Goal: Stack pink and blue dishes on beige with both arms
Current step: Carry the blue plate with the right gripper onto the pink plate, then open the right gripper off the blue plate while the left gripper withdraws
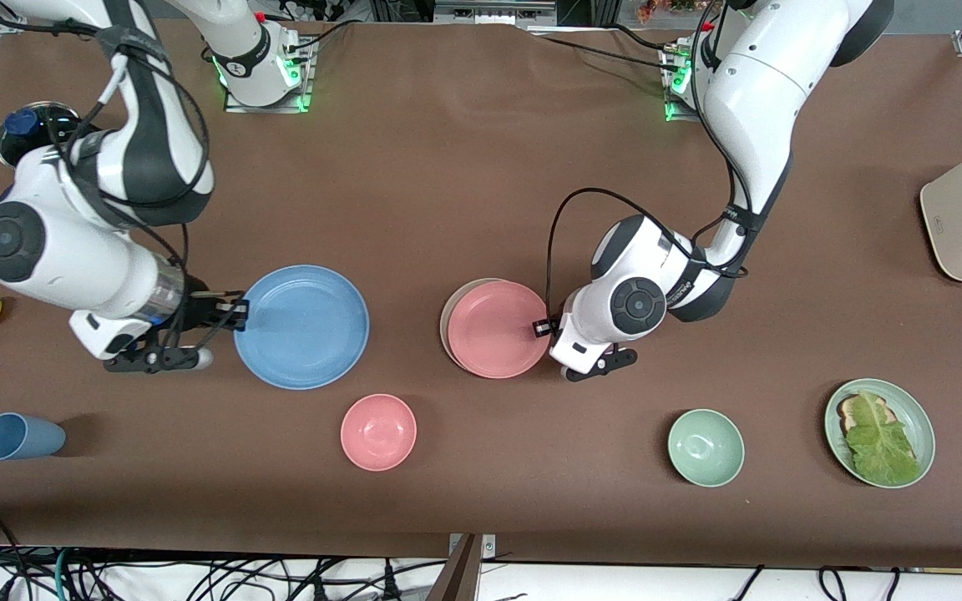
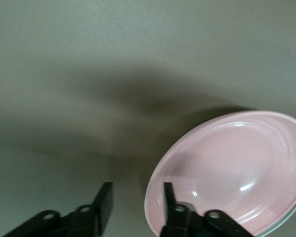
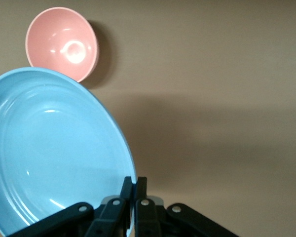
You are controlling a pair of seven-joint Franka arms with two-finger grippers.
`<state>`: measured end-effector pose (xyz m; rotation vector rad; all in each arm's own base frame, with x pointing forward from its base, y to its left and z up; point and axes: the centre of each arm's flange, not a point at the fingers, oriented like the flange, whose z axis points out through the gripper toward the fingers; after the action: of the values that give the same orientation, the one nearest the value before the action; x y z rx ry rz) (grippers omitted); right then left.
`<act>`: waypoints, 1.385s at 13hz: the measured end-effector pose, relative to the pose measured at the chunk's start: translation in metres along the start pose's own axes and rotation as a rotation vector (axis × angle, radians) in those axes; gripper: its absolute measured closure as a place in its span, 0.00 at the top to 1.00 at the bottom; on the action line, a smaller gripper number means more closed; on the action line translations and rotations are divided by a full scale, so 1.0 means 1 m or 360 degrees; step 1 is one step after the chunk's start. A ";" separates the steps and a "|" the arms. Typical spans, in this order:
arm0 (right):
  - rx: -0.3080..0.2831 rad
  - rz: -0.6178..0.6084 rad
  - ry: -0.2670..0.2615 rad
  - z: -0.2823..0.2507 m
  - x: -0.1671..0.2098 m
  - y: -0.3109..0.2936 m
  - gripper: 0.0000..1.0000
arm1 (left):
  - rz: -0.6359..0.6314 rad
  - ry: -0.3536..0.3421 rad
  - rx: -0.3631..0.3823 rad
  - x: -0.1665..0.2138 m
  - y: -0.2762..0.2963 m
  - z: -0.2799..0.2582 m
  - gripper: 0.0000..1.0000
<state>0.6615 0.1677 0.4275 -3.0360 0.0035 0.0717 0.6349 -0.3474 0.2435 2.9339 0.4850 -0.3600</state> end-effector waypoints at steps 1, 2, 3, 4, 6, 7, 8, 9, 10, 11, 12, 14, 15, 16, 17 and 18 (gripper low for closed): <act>0.0000 0.0027 0.0006 0.005 -0.003 -0.019 0.04 | 0.0000 0.0000 0.0000 0.000 0.001 -0.003 0.63; -0.0001 0.0045 0.0012 0.011 -0.007 -0.038 0.04 | 0.0001 -0.0003 0.0004 0.000 0.001 -0.005 0.74; -0.0002 0.0065 0.0014 0.019 -0.009 -0.055 0.04 | 0.0001 -0.0004 0.0007 0.000 0.000 -0.007 0.85; -0.0004 0.0082 0.0015 0.027 -0.011 -0.067 0.04 | -0.0001 -0.0005 0.0008 0.000 0.000 -0.009 0.97; -0.0001 0.0128 0.0030 0.041 -0.013 -0.086 0.04 | -0.0006 -0.0016 0.0022 0.001 -0.003 -0.009 1.00; 0.0003 0.0155 0.0043 0.050 -0.014 -0.098 0.04 | -0.0019 -0.0033 0.0040 0.004 -0.008 -0.011 1.00; 0.0005 0.0188 0.0052 0.062 -0.017 -0.114 0.04 | -0.0032 -0.0051 0.0057 0.009 -0.018 -0.016 1.00; 0.0008 0.0215 0.0061 0.076 -0.022 -0.132 0.04 | -0.0028 -0.0077 0.0078 0.016 -0.030 -0.023 1.00; 0.0013 0.0228 0.0075 0.091 -0.026 -0.149 0.04 | -0.0021 -0.0109 0.0101 0.023 -0.045 -0.031 1.00; 0.0014 0.0246 0.0080 0.106 -0.030 -0.163 0.04 | -0.0017 -0.0140 0.0122 0.031 -0.061 -0.042 1.00; 0.0011 0.0276 0.0078 0.118 -0.034 -0.174 0.04 | -0.0007 -0.0167 0.0139 0.038 -0.079 -0.055 1.00; 0.0013 0.0349 0.0079 0.133 -0.046 -0.197 0.04 | 0.0028 -0.0190 0.0138 0.056 -0.118 -0.086 1.00; 0.0009 0.0387 0.0071 0.140 -0.053 -0.210 0.04 | 0.0032 -0.0190 0.0126 0.066 -0.137 -0.099 1.00; 0.0005 0.0417 0.0064 0.148 -0.062 -0.223 0.04 | 0.0022 -0.0183 0.0111 0.076 -0.156 -0.109 1.00; -0.0001 0.0443 0.0058 0.156 -0.069 -0.233 0.04 | 0.0002 -0.0177 0.0095 0.085 -0.174 -0.116 1.00; -0.0009 0.0462 0.0049 0.164 -0.074 -0.240 0.04 | -0.0008 -0.0173 0.0080 0.094 -0.190 -0.120 1.00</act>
<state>0.5812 0.4233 0.2933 -3.0173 0.4462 0.0471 0.6831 -0.1199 0.3151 2.9419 0.4753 -0.5366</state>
